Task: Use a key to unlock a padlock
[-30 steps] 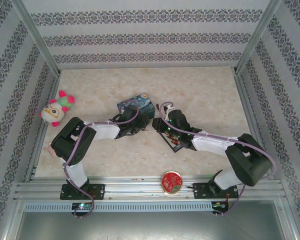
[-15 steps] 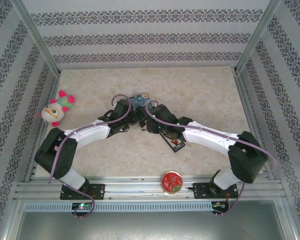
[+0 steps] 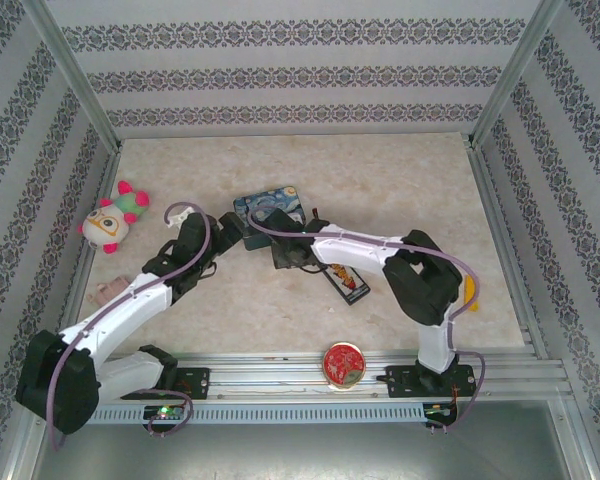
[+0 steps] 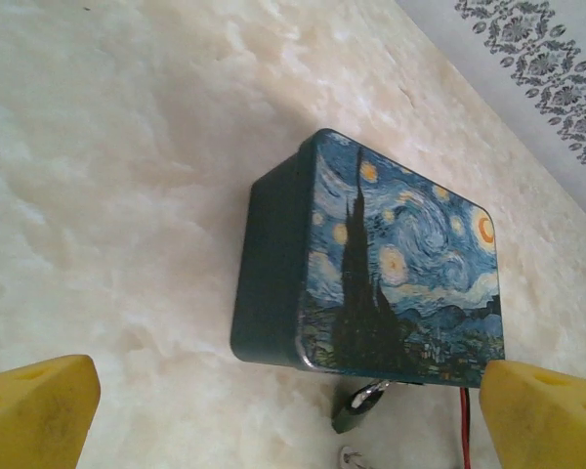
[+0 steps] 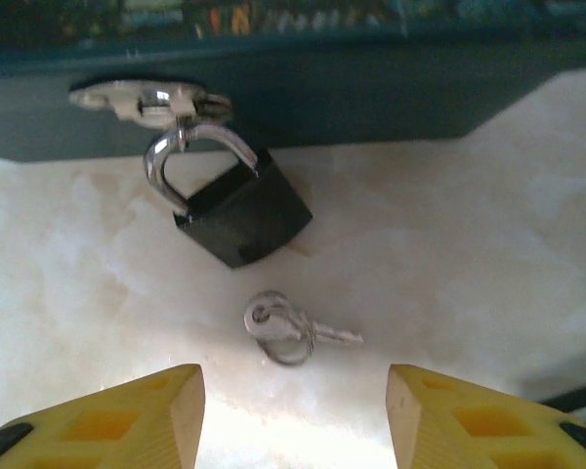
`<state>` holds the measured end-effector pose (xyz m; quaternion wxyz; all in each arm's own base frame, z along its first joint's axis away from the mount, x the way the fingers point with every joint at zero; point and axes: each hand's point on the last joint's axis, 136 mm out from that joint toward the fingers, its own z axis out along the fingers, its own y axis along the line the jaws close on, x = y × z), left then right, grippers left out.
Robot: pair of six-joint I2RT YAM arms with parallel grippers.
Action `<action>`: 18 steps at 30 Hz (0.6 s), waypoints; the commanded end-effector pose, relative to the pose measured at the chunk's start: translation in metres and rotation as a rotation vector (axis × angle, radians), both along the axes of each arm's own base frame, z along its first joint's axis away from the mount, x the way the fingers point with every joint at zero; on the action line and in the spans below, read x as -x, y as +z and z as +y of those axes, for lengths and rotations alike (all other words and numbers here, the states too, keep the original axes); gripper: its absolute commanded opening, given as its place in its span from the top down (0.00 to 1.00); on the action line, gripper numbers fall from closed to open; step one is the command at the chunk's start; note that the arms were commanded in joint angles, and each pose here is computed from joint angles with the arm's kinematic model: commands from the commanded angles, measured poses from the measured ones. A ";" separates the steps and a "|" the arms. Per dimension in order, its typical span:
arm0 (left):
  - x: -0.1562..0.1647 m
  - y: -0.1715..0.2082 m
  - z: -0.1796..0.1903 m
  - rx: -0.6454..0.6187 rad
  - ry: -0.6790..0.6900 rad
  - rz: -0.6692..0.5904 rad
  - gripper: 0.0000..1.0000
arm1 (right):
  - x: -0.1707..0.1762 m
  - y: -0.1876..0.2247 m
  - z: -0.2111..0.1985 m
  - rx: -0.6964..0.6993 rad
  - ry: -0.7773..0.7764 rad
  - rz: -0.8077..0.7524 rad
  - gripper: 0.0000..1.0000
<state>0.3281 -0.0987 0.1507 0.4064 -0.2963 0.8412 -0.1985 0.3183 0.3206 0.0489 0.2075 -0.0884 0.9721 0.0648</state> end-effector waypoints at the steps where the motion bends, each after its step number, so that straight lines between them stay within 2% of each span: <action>1: 0.007 -0.009 0.017 -0.043 0.035 0.010 0.01 | -0.009 -0.003 -0.001 0.079 -0.024 -0.016 0.46; 7: 0.006 -0.019 0.011 0.001 0.015 0.024 0.01 | -0.014 -0.022 -0.007 0.186 -0.031 0.006 0.47; 18: 0.000 -0.021 0.006 0.029 0.010 0.018 0.01 | 0.020 -0.036 -0.040 0.213 -0.054 0.070 0.58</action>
